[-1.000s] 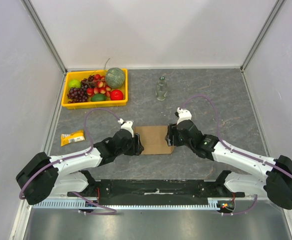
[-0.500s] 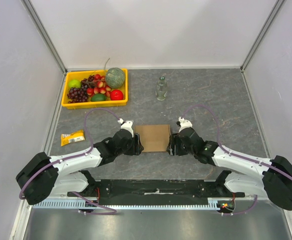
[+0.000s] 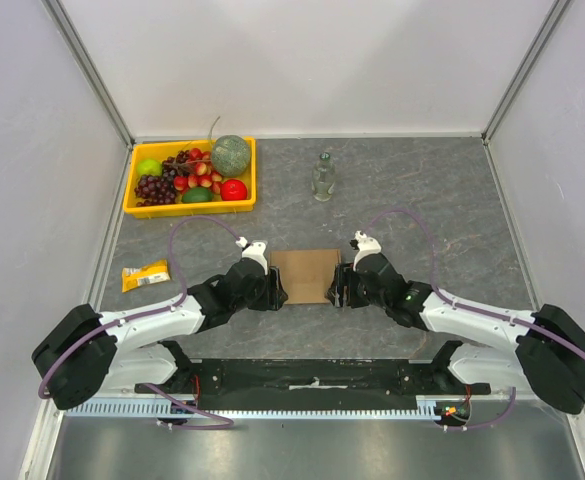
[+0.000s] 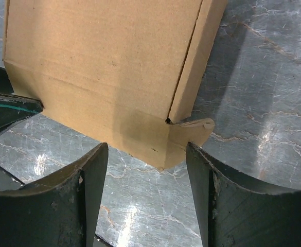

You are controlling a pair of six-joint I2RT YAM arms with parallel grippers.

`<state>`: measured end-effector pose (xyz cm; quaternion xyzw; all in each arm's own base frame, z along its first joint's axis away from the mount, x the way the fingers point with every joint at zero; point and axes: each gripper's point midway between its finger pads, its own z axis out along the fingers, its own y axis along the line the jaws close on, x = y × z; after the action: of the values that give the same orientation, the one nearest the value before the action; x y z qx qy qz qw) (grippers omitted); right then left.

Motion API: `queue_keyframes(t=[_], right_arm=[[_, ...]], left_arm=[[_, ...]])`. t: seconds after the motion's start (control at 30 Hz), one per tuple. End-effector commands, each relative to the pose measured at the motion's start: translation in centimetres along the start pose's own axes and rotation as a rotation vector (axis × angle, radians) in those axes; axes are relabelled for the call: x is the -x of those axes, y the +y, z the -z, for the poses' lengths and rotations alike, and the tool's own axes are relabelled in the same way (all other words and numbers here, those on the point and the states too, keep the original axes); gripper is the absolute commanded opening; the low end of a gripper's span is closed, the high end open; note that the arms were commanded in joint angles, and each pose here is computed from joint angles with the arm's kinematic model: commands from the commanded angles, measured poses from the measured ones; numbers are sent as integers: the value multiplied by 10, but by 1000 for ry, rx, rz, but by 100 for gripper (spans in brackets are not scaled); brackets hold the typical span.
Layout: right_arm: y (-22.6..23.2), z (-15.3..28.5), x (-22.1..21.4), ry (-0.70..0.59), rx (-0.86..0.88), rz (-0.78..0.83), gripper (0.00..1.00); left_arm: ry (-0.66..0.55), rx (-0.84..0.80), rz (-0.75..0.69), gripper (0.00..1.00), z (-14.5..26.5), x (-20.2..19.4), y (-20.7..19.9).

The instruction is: Fold the paper box

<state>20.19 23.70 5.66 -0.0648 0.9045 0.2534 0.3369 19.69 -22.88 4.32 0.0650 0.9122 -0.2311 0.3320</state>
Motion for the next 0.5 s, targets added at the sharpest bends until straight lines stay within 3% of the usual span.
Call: queue_keyframes(t=[0.0,0.47], right_arm=[[3,-5,8,-40,11,-3,69],[16,-8,8,-28,71,-12,65]], left_arm=[[-44,-20,-33,59,0,16,-9],[-32,-24,-37,58,-2,15,-11]])
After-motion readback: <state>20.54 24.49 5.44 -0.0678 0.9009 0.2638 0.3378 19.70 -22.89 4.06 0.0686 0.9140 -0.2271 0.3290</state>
